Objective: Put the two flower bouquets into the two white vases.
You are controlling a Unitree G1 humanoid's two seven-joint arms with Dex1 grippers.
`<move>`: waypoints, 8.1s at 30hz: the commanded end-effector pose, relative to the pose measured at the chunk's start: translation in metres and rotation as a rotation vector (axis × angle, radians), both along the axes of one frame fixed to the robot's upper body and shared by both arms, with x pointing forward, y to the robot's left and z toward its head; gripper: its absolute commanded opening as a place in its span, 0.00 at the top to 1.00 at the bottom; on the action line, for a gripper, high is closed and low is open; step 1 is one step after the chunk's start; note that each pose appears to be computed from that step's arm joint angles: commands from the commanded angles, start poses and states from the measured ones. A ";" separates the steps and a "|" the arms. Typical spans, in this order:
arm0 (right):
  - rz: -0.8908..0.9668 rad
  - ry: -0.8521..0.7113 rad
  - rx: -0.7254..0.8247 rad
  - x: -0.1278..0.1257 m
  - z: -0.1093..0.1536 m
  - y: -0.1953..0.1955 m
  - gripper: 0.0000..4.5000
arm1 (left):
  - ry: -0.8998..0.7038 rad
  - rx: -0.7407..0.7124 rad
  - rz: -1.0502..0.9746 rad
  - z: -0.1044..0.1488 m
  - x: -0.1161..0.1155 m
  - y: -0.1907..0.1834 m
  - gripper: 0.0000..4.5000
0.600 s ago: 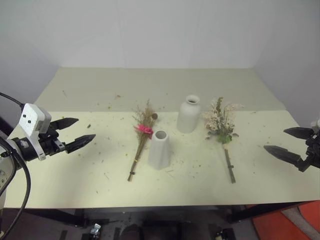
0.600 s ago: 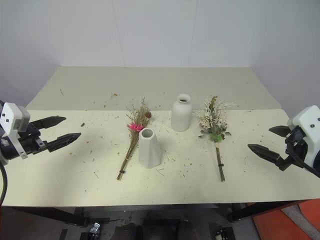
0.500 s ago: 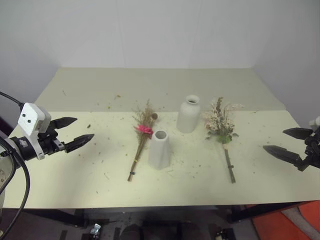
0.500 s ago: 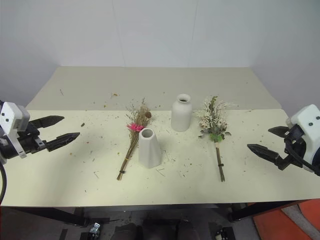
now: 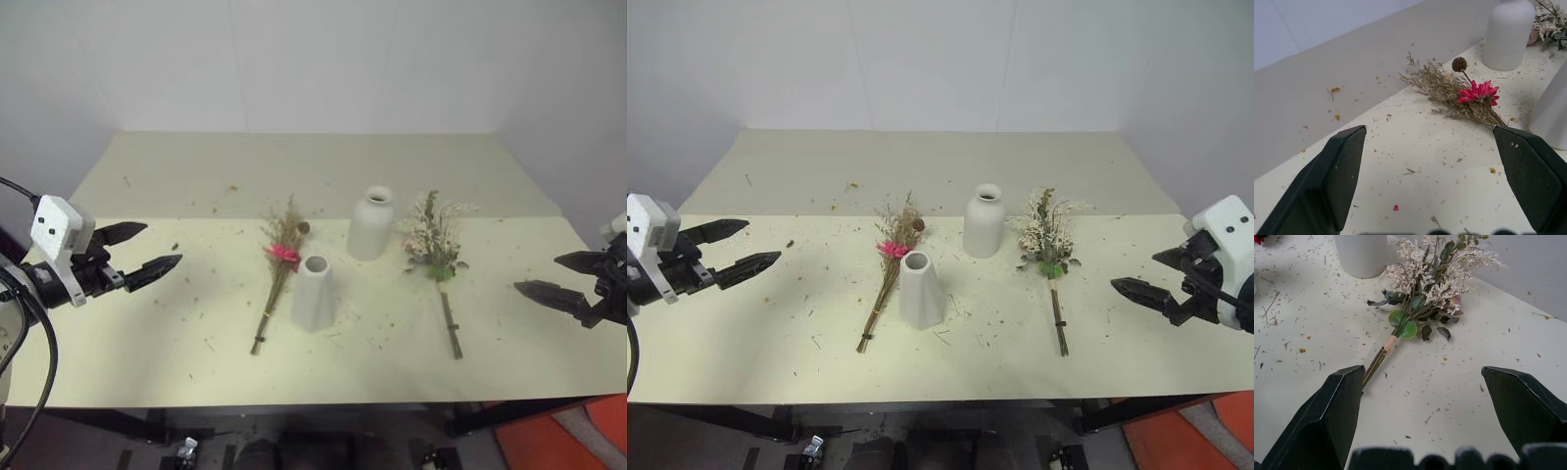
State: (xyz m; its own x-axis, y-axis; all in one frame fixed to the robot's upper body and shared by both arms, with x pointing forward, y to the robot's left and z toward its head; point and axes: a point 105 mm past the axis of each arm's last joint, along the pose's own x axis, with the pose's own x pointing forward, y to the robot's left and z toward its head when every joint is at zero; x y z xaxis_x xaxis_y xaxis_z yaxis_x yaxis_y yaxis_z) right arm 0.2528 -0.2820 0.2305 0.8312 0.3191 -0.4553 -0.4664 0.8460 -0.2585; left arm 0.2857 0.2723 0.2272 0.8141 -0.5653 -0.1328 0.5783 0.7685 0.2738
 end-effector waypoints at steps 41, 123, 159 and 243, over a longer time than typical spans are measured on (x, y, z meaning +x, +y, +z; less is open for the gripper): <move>-0.265 0.367 0.093 0.110 -0.082 0.056 0.14 | -0.083 0.139 -0.570 0.029 0.021 -0.132 0.00; 0.179 -0.793 0.644 0.175 0.033 0.173 0.95 | -0.098 0.049 -0.371 0.036 0.017 -0.107 0.00; 0.259 -0.558 0.185 0.083 0.018 0.111 0.02 | -0.001 -0.224 -0.023 0.026 0.009 -0.054 0.00; 0.539 -0.340 0.088 -0.036 0.040 0.080 0.00 | 0.010 -0.391 -0.208 0.099 0.062 -0.090 0.99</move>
State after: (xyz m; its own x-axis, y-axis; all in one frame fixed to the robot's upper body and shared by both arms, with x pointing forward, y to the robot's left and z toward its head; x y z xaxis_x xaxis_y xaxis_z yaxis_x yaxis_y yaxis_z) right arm 0.2261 -0.2019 0.2551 0.6637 0.7218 -0.1960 -0.7337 0.5774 -0.3581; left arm 0.3651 0.1949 0.3058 0.7457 -0.6662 0.0073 0.6608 0.7382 -0.1355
